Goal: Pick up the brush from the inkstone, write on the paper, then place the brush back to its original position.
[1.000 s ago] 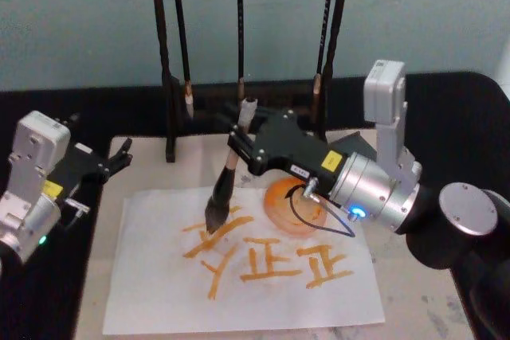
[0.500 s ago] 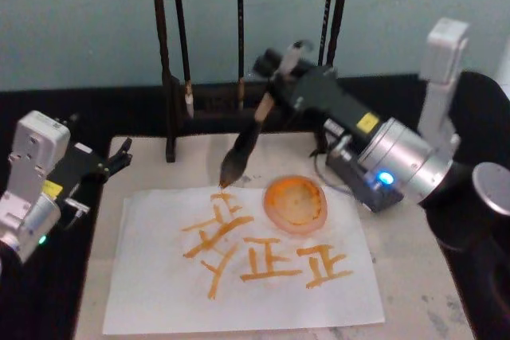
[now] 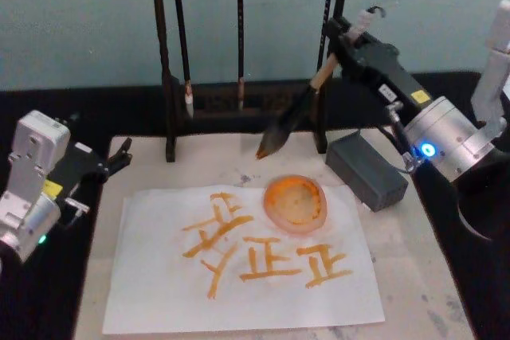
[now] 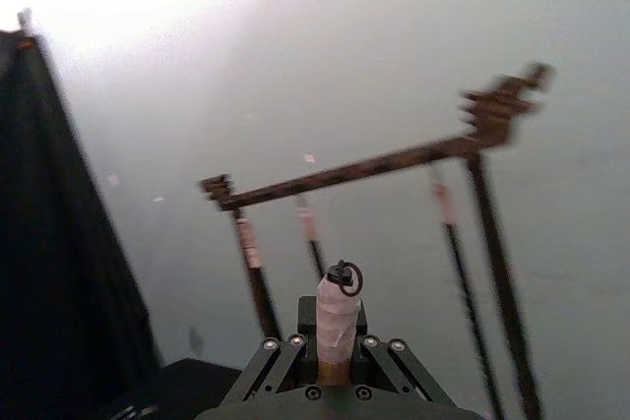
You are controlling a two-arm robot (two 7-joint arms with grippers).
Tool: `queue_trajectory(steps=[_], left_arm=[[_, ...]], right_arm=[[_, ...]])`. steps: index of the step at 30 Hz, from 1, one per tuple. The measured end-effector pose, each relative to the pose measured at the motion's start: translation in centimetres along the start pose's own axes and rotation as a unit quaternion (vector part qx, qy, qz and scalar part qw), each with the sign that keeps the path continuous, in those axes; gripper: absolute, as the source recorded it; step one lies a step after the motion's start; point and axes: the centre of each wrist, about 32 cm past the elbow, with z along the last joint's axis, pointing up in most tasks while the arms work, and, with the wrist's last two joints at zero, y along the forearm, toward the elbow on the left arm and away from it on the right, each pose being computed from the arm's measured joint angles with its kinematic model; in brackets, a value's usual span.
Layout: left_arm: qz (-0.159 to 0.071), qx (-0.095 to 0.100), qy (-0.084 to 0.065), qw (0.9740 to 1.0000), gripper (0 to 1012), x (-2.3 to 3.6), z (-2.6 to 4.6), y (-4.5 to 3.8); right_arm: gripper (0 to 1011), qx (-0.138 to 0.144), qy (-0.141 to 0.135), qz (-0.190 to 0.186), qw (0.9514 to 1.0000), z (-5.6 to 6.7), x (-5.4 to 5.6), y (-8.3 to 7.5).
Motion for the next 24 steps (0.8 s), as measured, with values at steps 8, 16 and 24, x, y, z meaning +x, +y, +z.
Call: queue_trajectory(steps=[8,16,24], left_arm=[[0.0,0.0,0.0,1.0,1010,0.0,0.0,0.0],[0.0,0.0,0.0,1.0,1010,0.0,0.0,0.0],[0.0,0.0,0.0,1.0,1010,0.0,0.0,0.0]], right_arm=[[168,-0.007,0.057,-0.072,0.9957,0.0,0.8,-1.2],[169,-0.022,0.099,-0.119,0.9876,-0.4,1.3,-2.3],[168,-0.038,0.139,-0.148,0.9785,-0.9,1.8,-3.0]])
